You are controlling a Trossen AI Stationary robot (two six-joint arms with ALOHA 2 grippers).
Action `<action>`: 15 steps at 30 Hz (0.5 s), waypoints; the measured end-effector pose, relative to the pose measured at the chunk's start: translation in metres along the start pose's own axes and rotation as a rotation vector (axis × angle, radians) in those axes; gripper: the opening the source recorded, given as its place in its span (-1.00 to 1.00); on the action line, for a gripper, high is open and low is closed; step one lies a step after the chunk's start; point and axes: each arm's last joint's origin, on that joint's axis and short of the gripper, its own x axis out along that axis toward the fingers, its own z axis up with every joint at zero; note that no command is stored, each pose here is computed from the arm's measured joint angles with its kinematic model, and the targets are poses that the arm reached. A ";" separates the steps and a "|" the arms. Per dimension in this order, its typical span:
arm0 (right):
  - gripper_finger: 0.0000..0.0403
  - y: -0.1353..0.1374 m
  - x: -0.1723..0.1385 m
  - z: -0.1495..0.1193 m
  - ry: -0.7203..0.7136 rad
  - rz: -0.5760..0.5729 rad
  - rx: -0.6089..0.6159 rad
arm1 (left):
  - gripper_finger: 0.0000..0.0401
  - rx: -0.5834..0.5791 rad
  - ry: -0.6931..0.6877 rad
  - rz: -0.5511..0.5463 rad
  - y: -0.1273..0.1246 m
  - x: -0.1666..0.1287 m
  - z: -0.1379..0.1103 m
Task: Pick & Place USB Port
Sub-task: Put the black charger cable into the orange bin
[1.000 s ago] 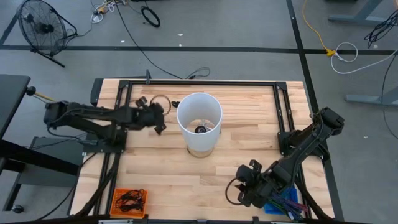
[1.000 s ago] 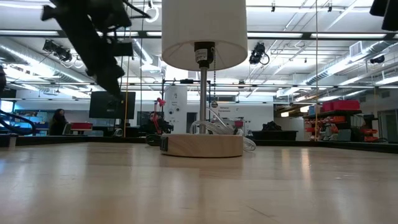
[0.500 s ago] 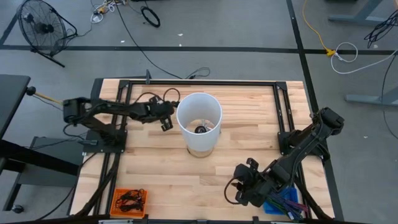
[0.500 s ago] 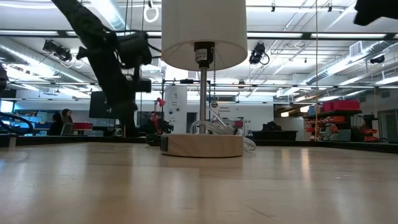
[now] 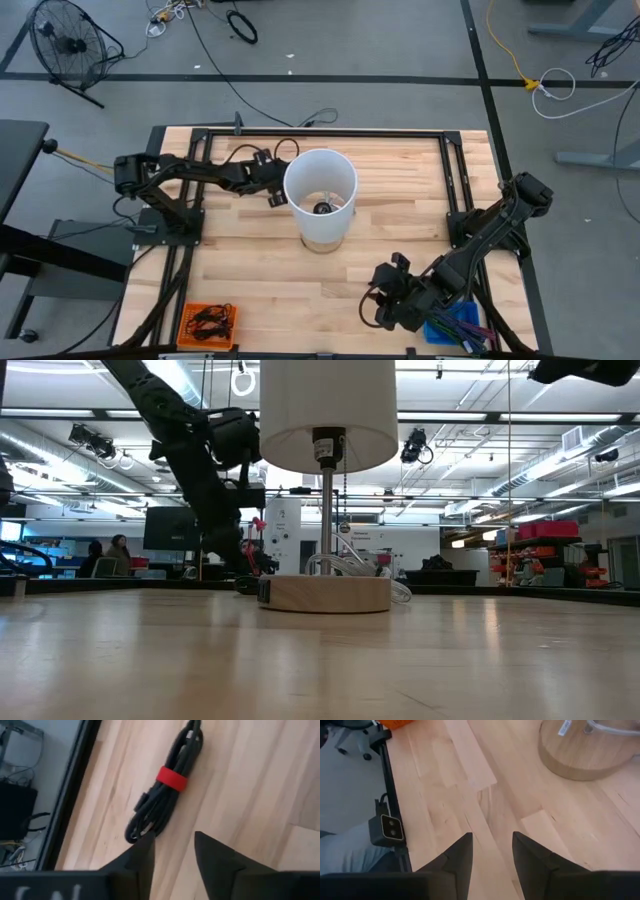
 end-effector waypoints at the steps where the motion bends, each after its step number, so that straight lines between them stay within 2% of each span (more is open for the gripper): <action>1: -0.32 0.001 0.000 0.000 -0.004 0.007 -0.006 | -0.26 0.003 0.000 -0.006 0.000 0.000 0.000; 8: -0.32 0.004 0.000 0.002 -0.023 0.037 -0.035 | -0.01 -0.011 -0.078 0.008 -0.002 0.006 0.008; 15: -0.32 0.005 0.000 0.003 -0.030 0.047 -0.048 | 0.07 0.017 -0.100 -0.012 -0.009 0.022 0.010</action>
